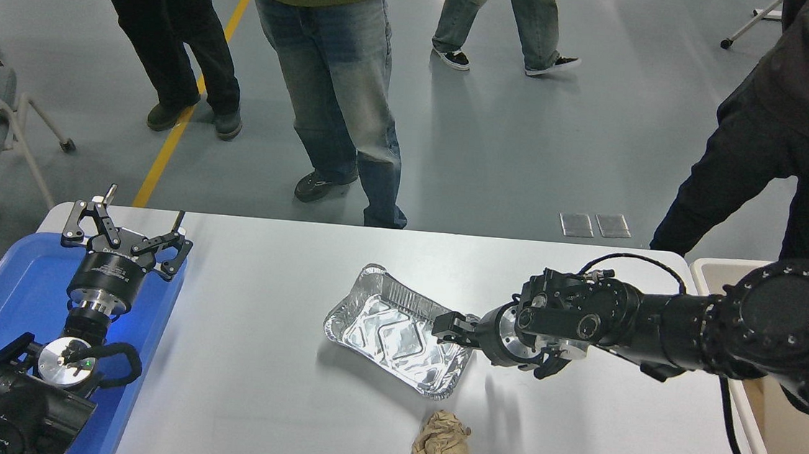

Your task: Pick up foil plate and place in dustbin

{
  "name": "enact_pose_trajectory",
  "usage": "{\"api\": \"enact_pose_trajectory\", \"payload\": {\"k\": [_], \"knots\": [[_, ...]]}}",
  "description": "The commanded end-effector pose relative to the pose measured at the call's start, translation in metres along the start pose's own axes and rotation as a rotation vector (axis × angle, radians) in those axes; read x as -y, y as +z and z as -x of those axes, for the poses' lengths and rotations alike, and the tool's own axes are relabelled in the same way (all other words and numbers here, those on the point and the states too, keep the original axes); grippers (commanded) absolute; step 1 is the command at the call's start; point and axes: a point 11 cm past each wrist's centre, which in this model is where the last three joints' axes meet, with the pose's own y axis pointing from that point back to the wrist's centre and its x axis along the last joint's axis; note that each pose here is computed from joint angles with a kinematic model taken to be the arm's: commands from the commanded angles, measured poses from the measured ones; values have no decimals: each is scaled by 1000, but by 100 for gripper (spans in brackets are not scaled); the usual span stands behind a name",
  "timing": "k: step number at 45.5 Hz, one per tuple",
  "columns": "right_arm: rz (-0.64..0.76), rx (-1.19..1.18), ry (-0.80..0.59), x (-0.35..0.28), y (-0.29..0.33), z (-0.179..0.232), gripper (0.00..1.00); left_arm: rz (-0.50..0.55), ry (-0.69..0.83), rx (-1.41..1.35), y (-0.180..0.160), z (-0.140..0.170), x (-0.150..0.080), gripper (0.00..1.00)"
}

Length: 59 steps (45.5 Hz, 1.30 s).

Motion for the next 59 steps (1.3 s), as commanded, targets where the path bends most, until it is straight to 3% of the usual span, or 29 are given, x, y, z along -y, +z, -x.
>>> {"api": "enact_pose_trajectory", "payload": {"k": [1, 17, 24, 29, 35, 37, 38, 59], "knots": [[-11, 48, -6, 5, 2, 4, 93, 0, 0, 0, 0, 0, 0, 99], [-5, 64, -11, 13, 11, 10, 77, 0, 0, 0, 0, 0, 0, 99], [-10, 96, -14, 17, 15, 14, 62, 0, 0, 0, 0, 0, 0, 99], [-6, 96, -14, 21, 19, 17, 41, 0, 0, 1, 1, 0, 0, 99], [-1, 83, 18, 22, 21, 11, 23, 0, 0, 0, 0, 0, 0, 99], [-1, 83, 20, 22, 22, 11, 2, 0, 0, 0, 0, 0, 0, 99], [-1, 83, 20, 22, 22, 11, 0, 0, 0, 0, 0, 0, 0, 99], [-28, 37, 34, 5, -1, -7, 0, 1, 0, 0, 0, 0, 0, 99]]}}
